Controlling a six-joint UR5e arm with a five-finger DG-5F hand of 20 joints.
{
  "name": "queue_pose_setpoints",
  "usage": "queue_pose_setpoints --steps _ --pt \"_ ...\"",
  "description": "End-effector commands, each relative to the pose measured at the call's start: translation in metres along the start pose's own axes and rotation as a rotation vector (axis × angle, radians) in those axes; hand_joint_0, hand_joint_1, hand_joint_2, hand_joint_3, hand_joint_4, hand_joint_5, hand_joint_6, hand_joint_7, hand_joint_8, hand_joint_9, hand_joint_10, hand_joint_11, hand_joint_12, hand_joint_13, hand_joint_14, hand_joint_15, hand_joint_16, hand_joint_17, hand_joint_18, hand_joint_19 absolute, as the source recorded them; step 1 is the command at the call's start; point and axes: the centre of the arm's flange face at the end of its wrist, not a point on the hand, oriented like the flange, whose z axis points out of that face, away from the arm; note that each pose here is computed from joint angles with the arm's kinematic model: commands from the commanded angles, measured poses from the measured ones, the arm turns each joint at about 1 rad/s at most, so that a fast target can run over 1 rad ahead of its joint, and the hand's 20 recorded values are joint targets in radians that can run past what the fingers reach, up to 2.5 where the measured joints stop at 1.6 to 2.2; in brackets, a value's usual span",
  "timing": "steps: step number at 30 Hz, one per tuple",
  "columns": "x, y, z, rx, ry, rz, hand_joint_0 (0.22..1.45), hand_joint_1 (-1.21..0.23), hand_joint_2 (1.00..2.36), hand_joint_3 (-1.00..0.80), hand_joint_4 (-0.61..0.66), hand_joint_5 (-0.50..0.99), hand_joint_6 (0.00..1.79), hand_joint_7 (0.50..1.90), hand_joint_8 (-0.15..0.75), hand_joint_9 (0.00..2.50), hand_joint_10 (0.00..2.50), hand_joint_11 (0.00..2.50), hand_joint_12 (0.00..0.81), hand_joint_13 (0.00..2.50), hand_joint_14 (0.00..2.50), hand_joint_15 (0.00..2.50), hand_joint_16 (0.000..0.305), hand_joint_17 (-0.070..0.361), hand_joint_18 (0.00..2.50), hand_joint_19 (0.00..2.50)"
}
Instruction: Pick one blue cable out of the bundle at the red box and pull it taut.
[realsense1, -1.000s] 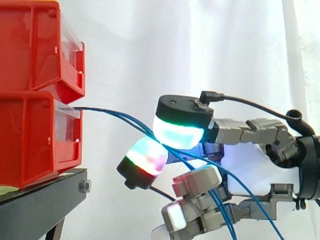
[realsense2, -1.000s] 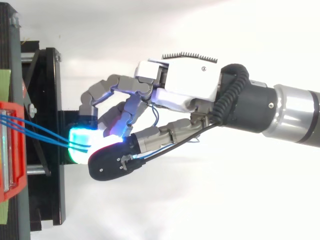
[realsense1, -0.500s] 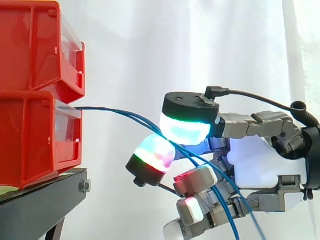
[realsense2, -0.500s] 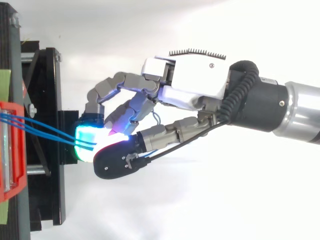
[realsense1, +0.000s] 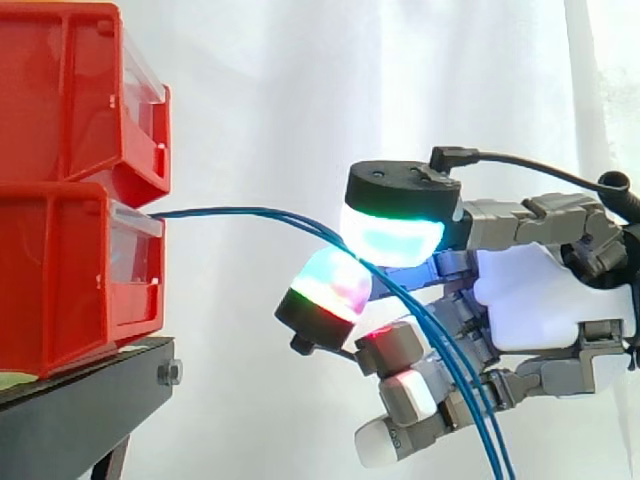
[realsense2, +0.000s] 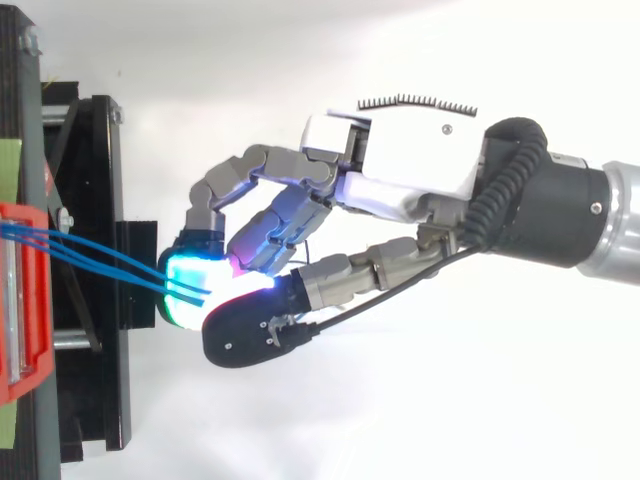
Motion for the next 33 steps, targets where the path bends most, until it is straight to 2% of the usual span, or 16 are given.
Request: queue_pose_setpoints --steps 1,7,22,29,33 --pt "0.0006 0.0007 -0.0006 0.002 0.000 -0.002 0.67 -0.89 1.02 -0.13 0.04 -0.19 0.91 0.94 0.344 0.89 0.00 1.40 0.351 0.96 0.03 0.81 0.051 0.114 0.60 0.36" --pt "0.0029 -0.0004 -0.0007 0.003 0.003 -0.004 0.70 -0.92 1.02 -0.24 0.09 -0.19 0.90 0.88 0.343 0.89 0.00 1.38 0.353 0.97 0.03 0.81 0.051 0.114 0.61 0.36" --pt "0.0042 -0.0002 -0.0005 0.000 0.004 -0.002 0.65 -0.85 1.01 -0.39 0.13 -0.18 0.89 0.93 0.349 0.95 0.00 1.37 0.354 0.98 0.03 0.80 0.050 0.112 0.61 0.40" --pt "0.0052 -0.0002 -0.0007 0.000 0.004 -0.002 0.62 -0.81 1.02 -0.20 0.03 -0.15 0.90 1.09 0.329 1.00 0.00 1.36 0.350 0.99 0.03 0.80 0.049 0.111 0.61 0.43" --pt "0.0047 -0.0002 -0.0007 0.000 0.000 -0.002 0.60 -0.73 1.01 -0.19 0.01 -0.14 0.90 1.12 0.353 1.06 0.00 1.33 0.383 1.03 0.02 0.79 0.056 0.126 0.66 0.43"
